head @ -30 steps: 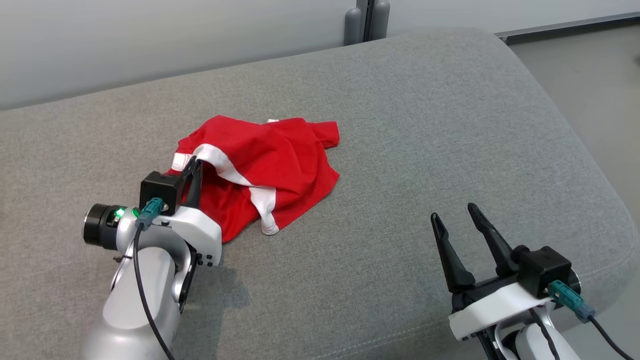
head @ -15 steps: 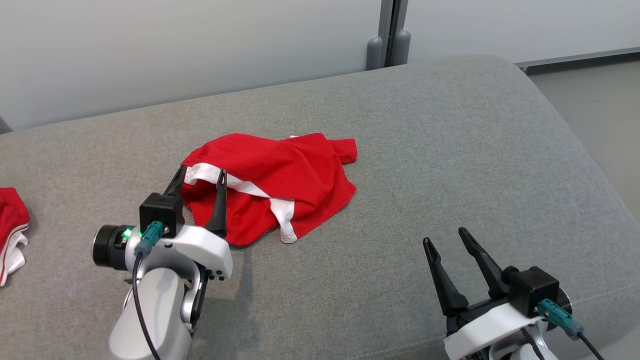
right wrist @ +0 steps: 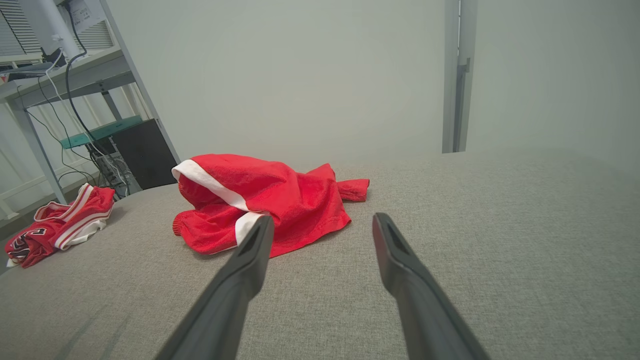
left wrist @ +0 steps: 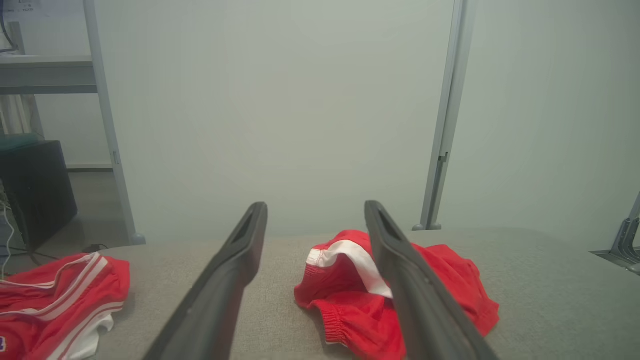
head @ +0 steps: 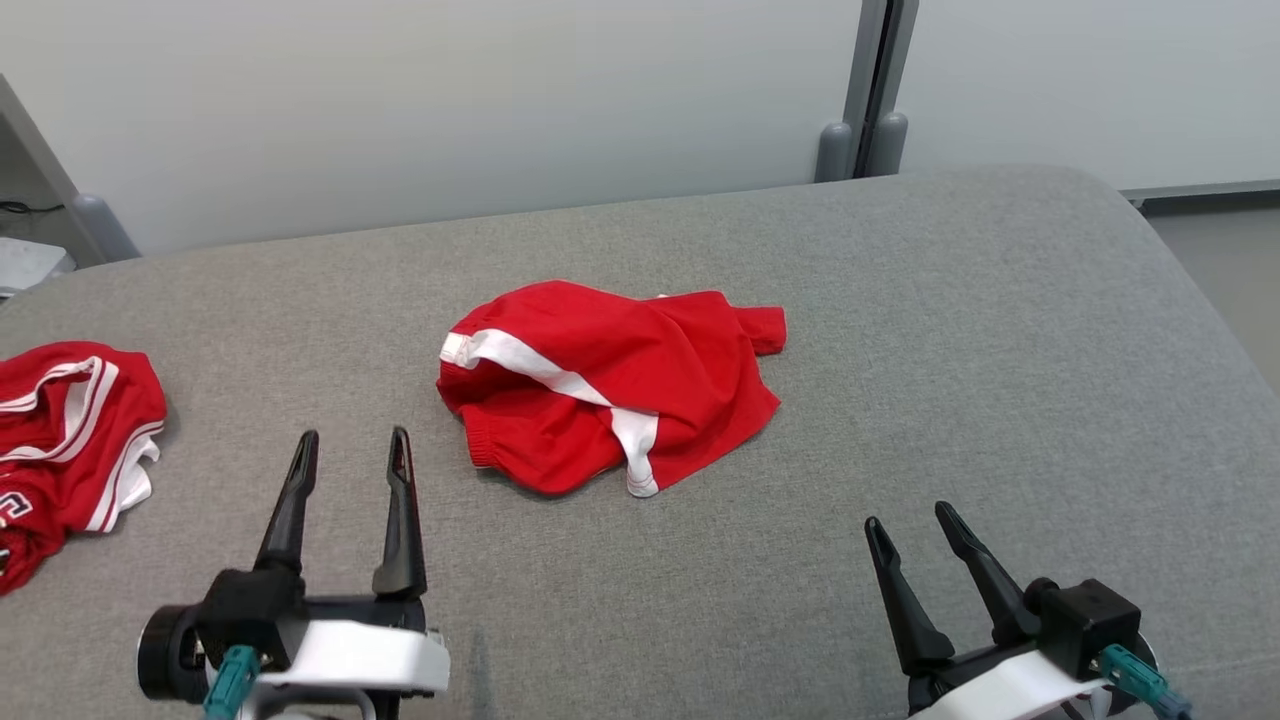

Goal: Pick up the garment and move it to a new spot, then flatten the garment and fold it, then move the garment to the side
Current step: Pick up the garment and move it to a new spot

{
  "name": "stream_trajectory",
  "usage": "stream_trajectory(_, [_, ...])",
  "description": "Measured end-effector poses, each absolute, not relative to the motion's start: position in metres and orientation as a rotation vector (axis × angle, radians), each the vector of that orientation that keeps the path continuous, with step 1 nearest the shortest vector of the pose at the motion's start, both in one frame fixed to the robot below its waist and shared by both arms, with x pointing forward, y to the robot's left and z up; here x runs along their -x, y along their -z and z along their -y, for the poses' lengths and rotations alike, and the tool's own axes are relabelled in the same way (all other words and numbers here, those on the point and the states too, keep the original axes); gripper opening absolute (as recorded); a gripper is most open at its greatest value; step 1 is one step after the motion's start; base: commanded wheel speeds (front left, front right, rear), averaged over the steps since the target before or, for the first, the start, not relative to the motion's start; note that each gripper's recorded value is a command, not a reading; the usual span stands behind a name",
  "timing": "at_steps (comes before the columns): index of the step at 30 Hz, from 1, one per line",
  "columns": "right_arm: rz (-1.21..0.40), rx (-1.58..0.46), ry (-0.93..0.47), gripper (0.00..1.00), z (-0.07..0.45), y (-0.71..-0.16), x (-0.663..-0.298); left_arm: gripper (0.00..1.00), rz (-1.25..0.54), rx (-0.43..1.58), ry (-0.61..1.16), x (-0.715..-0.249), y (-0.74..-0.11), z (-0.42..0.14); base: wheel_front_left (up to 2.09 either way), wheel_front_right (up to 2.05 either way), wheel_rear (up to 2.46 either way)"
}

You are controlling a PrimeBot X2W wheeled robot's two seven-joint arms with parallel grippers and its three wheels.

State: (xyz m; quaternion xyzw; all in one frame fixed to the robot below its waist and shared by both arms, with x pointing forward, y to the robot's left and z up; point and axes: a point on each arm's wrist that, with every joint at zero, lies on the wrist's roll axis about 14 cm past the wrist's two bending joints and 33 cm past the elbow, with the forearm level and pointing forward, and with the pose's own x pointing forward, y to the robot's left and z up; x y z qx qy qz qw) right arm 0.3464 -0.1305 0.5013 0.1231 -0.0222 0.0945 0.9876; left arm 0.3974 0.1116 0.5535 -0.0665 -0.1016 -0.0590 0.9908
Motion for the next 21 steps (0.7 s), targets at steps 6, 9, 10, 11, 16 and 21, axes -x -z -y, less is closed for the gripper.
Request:
stream_trajectory(6, [0.063,-0.235,-0.2,1.0,0.128,-0.506,-0.341,1.0,0.191,0.084,0.096,-0.369,-0.546,-0.122,0.0,0.0,0.0])
stream_trajectory(9, [0.073,-0.229,-0.201,1.0,0.128,-0.509,-0.339,1.0,0.174,0.071,0.091,-0.361,-0.54,-0.123,0.0,0.0,0.0])
stream_trajectory(10, [0.072,-0.229,-0.2,1.0,0.129,-0.508,-0.337,1.0,0.164,0.069,0.084,-0.358,-0.536,-0.124,0.0,0.0,0.0])
stream_trajectory(11, [0.069,-0.229,-0.2,1.0,0.128,-0.507,-0.336,1.0,0.153,0.069,0.079,-0.356,-0.533,-0.125,0.0,0.0,0.0])
stream_trajectory(16, [0.05,-0.228,-0.207,1.0,0.125,-0.501,-0.329,1.0,0.116,0.101,0.069,-0.347,-0.522,-0.126,0.0,0.0,0.0])
stream_trajectory(21, [0.043,-0.229,-0.214,1.0,0.122,-0.499,-0.328,1.0,0.111,0.102,0.069,-0.346,-0.521,-0.125,0.0,0.0,0.0])
